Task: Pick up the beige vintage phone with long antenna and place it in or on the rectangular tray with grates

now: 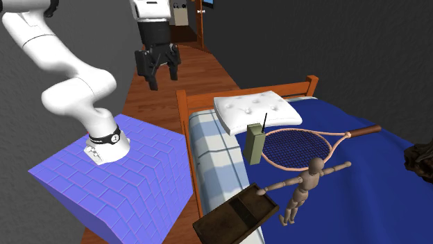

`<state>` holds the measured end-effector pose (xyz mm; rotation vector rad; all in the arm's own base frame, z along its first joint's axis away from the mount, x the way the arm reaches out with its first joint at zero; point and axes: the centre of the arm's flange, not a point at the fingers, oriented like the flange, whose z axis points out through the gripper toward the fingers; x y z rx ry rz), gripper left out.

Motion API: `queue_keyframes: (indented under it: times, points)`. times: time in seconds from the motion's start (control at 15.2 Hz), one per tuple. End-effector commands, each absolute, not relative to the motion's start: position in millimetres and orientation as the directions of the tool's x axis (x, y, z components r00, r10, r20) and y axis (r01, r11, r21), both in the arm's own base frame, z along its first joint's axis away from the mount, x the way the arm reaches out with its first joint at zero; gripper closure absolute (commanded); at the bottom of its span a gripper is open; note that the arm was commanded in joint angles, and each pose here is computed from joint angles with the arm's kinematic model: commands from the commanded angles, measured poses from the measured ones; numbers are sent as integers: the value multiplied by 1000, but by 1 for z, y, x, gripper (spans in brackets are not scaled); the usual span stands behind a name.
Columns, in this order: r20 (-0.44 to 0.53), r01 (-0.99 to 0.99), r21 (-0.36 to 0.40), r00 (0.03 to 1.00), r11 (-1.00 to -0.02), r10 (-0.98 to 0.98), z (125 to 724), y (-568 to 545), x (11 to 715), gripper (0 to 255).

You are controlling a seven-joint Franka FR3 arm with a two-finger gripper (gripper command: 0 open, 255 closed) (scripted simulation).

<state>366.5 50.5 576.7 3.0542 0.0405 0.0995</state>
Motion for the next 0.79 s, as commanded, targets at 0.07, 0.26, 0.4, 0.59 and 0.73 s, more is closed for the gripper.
queue_keyframes:
  times: [0.07,0.26,0.4,0.59,0.73]
  points:
    - [50,-15,70,999,-997,-11,556,72,396,0]
    - [35,-52,54,998,-997,-50,536,92,424,0]
    - [25,-76,44,997,-996,-75,523,106,444,0]
    - [9,-114,30,994,-993,-113,504,125,473,0]
    - [-2,-138,21,990,-990,-139,491,137,493,0]
